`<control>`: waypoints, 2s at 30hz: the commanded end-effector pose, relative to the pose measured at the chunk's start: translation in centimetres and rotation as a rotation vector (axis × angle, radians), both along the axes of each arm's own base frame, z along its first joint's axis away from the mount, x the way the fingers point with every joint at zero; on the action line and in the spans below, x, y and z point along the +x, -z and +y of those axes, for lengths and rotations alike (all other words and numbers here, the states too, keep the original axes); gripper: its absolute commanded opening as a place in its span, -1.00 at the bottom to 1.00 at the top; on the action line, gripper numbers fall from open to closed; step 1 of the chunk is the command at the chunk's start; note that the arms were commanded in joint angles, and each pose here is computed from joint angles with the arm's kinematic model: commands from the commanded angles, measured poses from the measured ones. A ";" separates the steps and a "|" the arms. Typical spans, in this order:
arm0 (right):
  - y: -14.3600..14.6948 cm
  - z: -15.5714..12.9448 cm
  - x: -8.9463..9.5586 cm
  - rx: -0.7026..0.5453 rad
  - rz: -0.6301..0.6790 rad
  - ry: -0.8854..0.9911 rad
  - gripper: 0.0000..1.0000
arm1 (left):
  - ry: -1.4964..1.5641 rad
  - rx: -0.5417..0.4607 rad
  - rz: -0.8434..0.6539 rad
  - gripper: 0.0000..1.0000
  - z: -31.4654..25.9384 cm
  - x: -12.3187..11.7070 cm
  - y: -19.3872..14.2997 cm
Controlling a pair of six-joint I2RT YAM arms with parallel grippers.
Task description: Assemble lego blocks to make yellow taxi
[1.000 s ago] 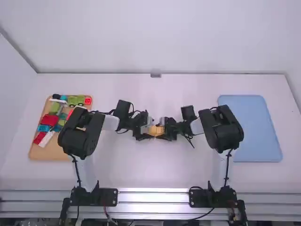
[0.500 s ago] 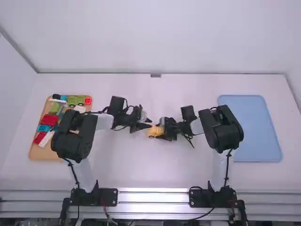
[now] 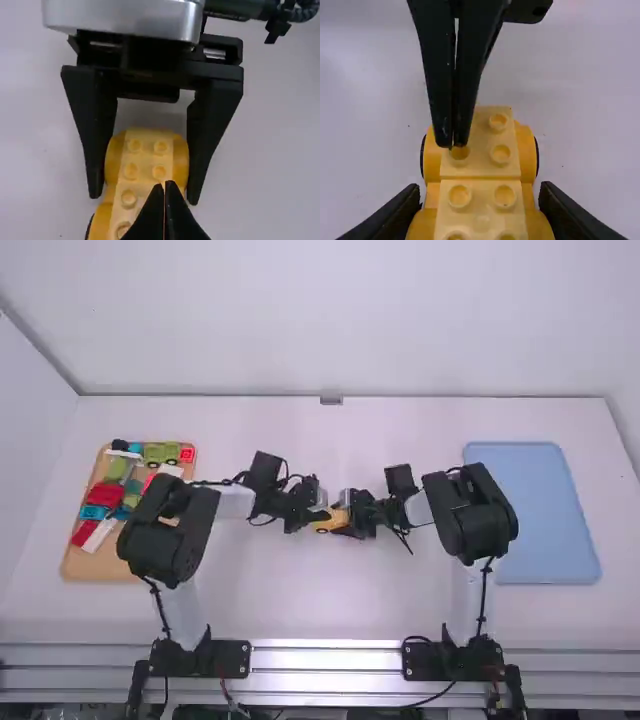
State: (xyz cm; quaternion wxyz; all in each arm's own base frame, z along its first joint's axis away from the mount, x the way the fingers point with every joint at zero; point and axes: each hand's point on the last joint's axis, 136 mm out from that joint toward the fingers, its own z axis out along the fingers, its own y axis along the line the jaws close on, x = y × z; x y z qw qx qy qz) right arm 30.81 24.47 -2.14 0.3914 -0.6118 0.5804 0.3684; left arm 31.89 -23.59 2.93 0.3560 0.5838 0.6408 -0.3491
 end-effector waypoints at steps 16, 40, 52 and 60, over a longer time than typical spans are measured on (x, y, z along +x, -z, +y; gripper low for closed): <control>1.5 -0.6 -0.5 -0.050 0.033 0.023 -0.01 | 0.020 -0.051 0.077 -0.96 0.0 -0.4 0.9; 1.5 -0.6 -0.5 -0.050 0.033 0.023 -0.01 | -0.010 0.053 0.051 -0.96 0.6 0.9 1.5; 1.5 -0.6 -0.5 -0.050 0.032 0.023 -0.01 | -0.056 0.205 0.133 -0.96 2.1 -0.3 5.9; 1.5 -0.6 -0.5 -0.050 0.033 0.024 -0.01 | -0.092 0.201 0.204 -0.96 2.1 -0.6 7.3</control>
